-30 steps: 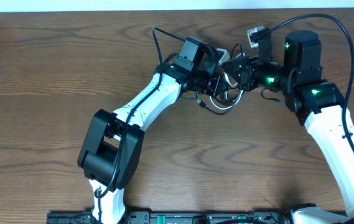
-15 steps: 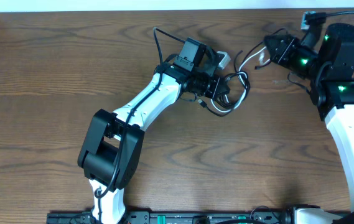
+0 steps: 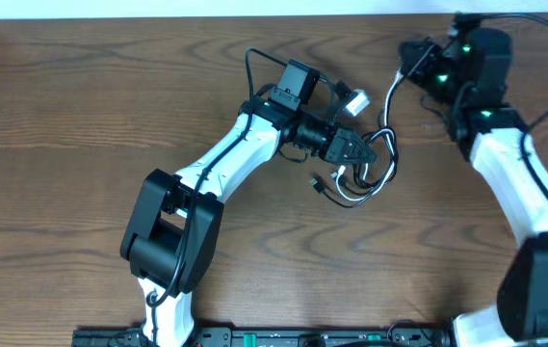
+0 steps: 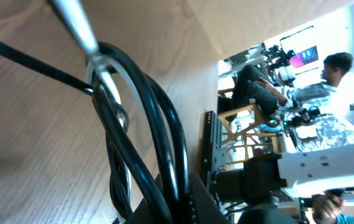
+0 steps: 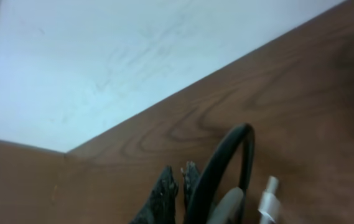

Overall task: Untangle cables
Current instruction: 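Pull the right gripper away to the right, stretching the cables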

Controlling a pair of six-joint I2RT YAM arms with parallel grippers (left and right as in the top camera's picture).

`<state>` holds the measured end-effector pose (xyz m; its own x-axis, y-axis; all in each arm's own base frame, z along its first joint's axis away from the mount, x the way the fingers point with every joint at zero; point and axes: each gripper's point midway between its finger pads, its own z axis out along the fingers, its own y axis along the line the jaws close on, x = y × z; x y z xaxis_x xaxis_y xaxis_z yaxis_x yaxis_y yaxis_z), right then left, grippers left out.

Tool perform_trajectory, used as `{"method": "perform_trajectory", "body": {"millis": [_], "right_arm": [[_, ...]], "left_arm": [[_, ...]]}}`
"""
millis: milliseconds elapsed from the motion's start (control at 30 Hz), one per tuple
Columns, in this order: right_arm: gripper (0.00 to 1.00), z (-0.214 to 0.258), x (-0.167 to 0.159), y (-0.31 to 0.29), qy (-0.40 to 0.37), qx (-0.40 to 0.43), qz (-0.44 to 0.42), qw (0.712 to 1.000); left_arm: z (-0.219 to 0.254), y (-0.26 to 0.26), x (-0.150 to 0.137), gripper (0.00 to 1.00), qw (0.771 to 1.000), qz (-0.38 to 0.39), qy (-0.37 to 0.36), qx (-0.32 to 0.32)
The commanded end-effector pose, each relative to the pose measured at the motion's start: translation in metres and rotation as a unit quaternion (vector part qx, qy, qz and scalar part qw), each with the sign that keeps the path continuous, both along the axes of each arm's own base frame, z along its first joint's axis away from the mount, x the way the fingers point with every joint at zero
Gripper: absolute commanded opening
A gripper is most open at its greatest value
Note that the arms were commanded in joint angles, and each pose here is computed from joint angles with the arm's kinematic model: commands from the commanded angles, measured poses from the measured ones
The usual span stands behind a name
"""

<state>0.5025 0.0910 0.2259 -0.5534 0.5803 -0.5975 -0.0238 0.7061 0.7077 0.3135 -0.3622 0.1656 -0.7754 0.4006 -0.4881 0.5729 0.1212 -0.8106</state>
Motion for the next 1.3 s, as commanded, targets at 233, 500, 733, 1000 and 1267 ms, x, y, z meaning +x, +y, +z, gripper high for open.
{"method": "perform_trajectory", "body": {"millis": [233,500,733,1000,1267], "right_arm": [[0.99,-0.036,0.001,0.003,0.018,-0.064,0.044,0.997],[0.99,-0.031,-0.039,-0.042,0.082,-0.110,0.012,0.990],[0.99,-0.054,-0.067,-0.121,0.174,-0.184,-0.124,0.959],[0.94,-0.041,-0.071,-0.108,0.101,-0.169,0.041,0.980],[0.71,-0.023,-0.089,-0.008,0.028,-0.120,0.233,0.965]], "left_arm": [[0.009,0.002,-0.006,0.07,0.999,-0.022,0.006,-0.031],[0.009,0.014,0.009,0.08,0.999,0.009,0.033,-0.022],[0.014,0.031,0.026,0.07,0.998,0.037,0.037,-0.023],[0.030,0.060,0.049,0.07,0.995,0.083,0.040,-0.028],[0.033,0.063,0.051,0.07,0.988,0.111,0.110,-0.012]]}}
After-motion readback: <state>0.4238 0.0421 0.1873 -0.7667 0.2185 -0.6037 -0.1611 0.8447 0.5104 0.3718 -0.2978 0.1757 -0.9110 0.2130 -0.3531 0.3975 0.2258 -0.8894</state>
